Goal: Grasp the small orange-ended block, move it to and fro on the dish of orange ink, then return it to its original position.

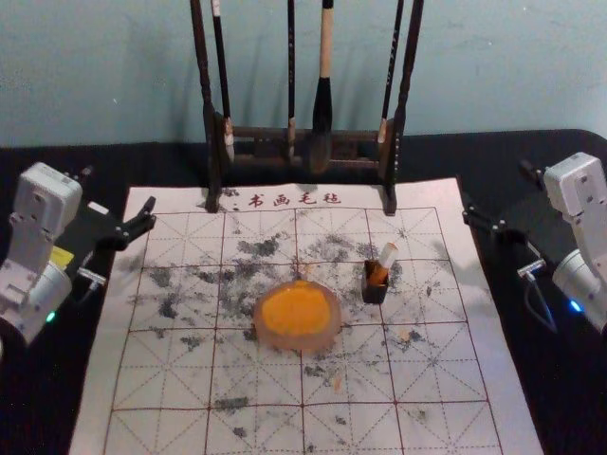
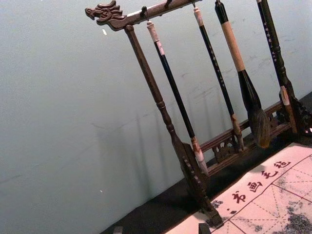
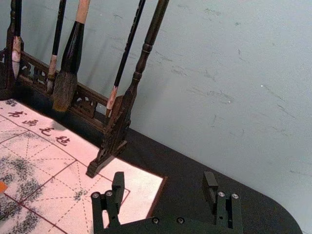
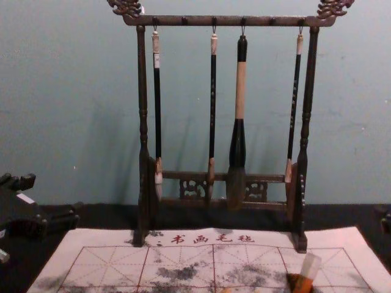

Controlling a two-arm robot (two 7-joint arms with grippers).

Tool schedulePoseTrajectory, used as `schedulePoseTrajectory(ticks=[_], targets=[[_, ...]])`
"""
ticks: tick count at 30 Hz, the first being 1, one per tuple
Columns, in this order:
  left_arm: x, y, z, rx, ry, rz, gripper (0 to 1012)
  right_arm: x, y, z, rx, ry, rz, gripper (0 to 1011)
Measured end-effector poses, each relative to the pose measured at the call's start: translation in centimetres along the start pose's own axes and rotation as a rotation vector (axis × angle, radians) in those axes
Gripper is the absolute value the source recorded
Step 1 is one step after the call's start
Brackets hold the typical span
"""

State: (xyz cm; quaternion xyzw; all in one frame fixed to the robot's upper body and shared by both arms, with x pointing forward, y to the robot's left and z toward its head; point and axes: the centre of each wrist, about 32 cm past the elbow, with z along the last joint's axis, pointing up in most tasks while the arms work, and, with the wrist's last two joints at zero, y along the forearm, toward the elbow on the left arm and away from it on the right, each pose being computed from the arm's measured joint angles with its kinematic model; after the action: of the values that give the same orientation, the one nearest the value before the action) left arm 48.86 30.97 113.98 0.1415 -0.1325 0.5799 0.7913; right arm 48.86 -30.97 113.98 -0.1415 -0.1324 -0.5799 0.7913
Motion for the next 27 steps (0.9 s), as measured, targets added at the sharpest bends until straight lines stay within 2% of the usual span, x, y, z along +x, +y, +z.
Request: schedulePoseTrajectory(ticks=[27], targets=[[0.0, 0.0, 0.0, 0.0, 0.0, 0.0, 1001, 0.0, 0.0, 0.0, 0.0, 0.0, 0.0, 1000]])
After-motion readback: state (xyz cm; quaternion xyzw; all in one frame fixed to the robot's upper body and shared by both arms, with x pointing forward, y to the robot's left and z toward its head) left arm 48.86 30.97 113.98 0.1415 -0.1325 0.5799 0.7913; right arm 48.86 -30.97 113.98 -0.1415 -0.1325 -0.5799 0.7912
